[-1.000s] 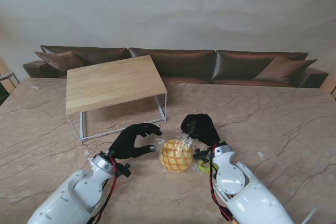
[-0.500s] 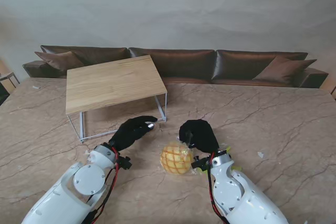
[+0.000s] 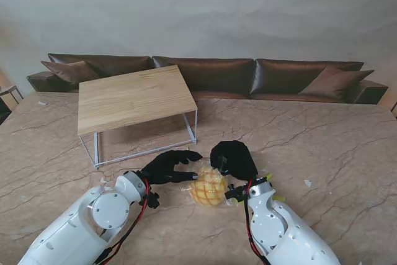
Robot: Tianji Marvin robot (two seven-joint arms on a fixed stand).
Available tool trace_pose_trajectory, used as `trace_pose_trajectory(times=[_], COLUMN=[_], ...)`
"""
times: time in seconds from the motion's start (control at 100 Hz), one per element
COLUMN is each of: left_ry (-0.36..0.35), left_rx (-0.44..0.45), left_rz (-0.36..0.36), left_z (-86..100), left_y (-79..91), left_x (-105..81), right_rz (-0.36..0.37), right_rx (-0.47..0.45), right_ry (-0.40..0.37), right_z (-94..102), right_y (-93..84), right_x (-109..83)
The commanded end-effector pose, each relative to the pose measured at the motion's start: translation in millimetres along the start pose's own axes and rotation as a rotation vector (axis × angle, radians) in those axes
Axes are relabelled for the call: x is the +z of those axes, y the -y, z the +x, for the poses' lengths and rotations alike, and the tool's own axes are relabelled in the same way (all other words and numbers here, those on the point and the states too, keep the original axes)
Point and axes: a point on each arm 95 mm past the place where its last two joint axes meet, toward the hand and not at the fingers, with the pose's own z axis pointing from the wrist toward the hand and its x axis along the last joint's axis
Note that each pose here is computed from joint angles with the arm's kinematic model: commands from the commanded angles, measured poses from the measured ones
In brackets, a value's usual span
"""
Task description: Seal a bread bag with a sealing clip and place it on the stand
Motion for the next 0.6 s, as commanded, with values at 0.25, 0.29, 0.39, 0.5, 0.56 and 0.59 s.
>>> trace_pose_trajectory(times=[0.25,0.29,0.39,0.5,0.56,0.59], left_ry=[-0.010,-0.009,0.000,0.009,0.013,0.015], left_rx=[-0.027,-0.032,-0.044,-0.051,-0.050,-0.050], left_rz=[0.023,0.032,0.034,0.056,0.064,0.069], left_z=[0.6,0.1,-0.9,-1.8,-2.1,-2.1], left_y=[-12.2,-12.9,-13.1,-14.3,-14.3,-14.2], left_x=[6.4,7.4,7.9,8.4,8.7,8.8], right_rz=[0.011,0.017,0.046,0.105,0.154,0.185], right_rx=[-0.034,-0.048,-0.097,-0.176,-0.213,-0.223], right_ry=[-0.014,-0.014,-0.020,-0.026,-0.027,-0.024], right_z=[2.3,2.1,2.1,3.7,5.7,7.4], right_y=[1.0,-0.5,-6.4,-17.4,-26.0,-30.2], right_x=[-4.4,-5.7,-11.0,-20.3,-26.8,-30.3])
